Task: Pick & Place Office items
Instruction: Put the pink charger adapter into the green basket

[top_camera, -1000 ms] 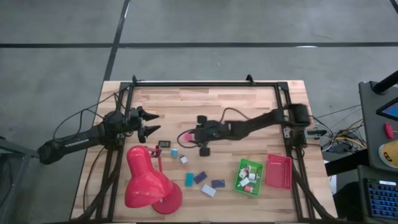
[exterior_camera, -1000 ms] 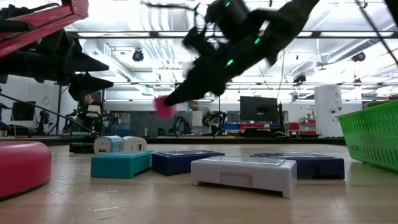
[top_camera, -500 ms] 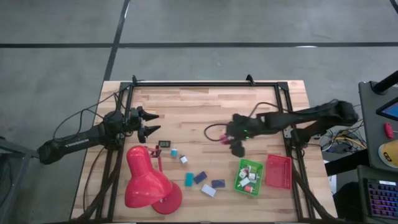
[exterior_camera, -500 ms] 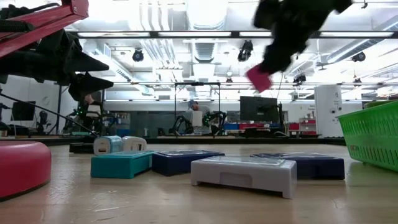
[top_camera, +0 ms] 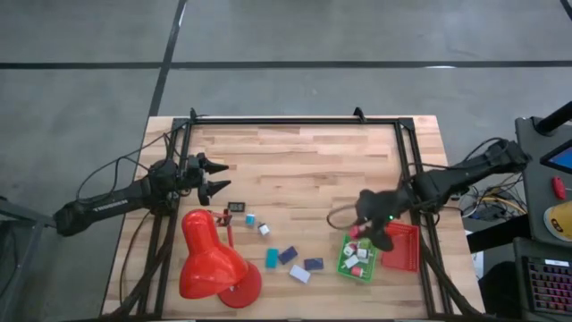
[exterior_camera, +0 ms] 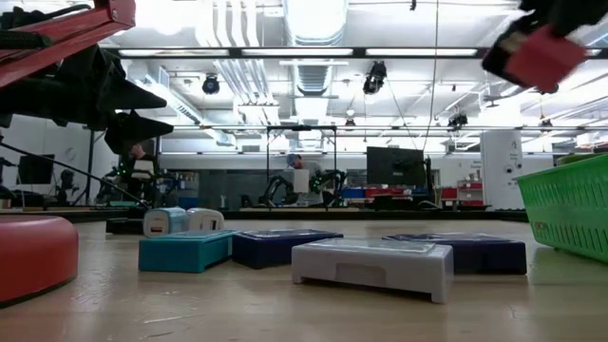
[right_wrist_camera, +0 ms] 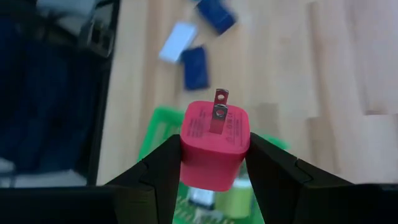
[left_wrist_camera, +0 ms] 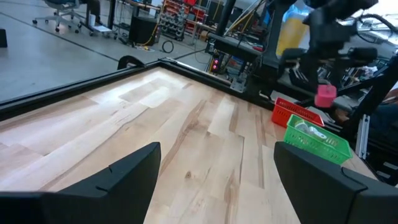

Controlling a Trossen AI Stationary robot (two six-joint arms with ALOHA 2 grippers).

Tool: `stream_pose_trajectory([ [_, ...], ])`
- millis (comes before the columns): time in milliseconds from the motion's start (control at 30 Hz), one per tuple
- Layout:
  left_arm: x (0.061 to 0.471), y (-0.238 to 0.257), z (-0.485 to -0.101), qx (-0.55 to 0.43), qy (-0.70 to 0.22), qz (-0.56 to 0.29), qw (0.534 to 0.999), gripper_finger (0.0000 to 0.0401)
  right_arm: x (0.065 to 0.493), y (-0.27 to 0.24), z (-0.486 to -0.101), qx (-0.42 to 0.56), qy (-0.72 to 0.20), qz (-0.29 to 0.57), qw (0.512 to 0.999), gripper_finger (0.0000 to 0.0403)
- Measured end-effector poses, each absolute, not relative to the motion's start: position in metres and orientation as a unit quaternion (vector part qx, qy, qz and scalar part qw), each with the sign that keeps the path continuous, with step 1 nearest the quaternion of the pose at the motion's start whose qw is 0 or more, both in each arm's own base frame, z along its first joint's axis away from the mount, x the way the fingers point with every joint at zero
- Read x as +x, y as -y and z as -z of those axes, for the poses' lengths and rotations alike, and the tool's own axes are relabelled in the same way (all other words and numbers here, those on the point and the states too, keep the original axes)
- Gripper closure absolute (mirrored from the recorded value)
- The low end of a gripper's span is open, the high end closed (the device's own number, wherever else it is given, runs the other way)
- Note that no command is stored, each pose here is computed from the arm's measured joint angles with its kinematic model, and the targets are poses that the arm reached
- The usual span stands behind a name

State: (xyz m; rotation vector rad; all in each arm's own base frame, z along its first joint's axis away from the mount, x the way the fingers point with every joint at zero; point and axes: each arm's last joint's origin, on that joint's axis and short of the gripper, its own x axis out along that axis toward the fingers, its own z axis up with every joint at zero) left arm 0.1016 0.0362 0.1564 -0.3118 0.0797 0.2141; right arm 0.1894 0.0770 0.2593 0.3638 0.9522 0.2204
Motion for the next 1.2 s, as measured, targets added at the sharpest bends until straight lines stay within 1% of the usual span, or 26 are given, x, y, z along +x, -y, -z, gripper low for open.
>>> stream_pose_trajectory([
  [133, 0.102, -0.036, -0.157, -0.155, -0.04, -0.106, 0.981, 0.0081, 0.187, -0.094, -0.249, 0.142, -0.477, -0.137, 0.857, 0.0243],
  [367, 0.102, -0.036, -0.157, -0.155, -0.039, -0.106, 0.981, 0.0081, 0.193, -0.115, -0.226, 0.107, -0.527, -0.149, 0.829, 0.0243],
  [533, 0.102, -0.036, -0.157, -0.155, -0.039, -0.106, 0.981, 0.0081, 0.199, -0.126, -0.211, 0.122, -0.564, -0.183, 0.796, 0.0243],
  [667, 0.102, -0.036, -0.156, -0.155, -0.04, -0.106, 0.981, 0.0081, 0.205, -0.13, -0.202, 0.135, -0.581, -0.189, 0.78, 0.0243],
  [1067, 0.102, -0.036, -0.157, -0.155, -0.039, -0.106, 0.981, 0.0081, 0.21, -0.134, -0.19, 0.133, -0.598, -0.184, 0.769, 0.0243],
  [1200, 0.102, -0.036, -0.157, -0.155, -0.039, -0.106, 0.981, 0.0081, 0.21, -0.134, -0.19, 0.133, -0.597, -0.184, 0.77, 0.0233],
])
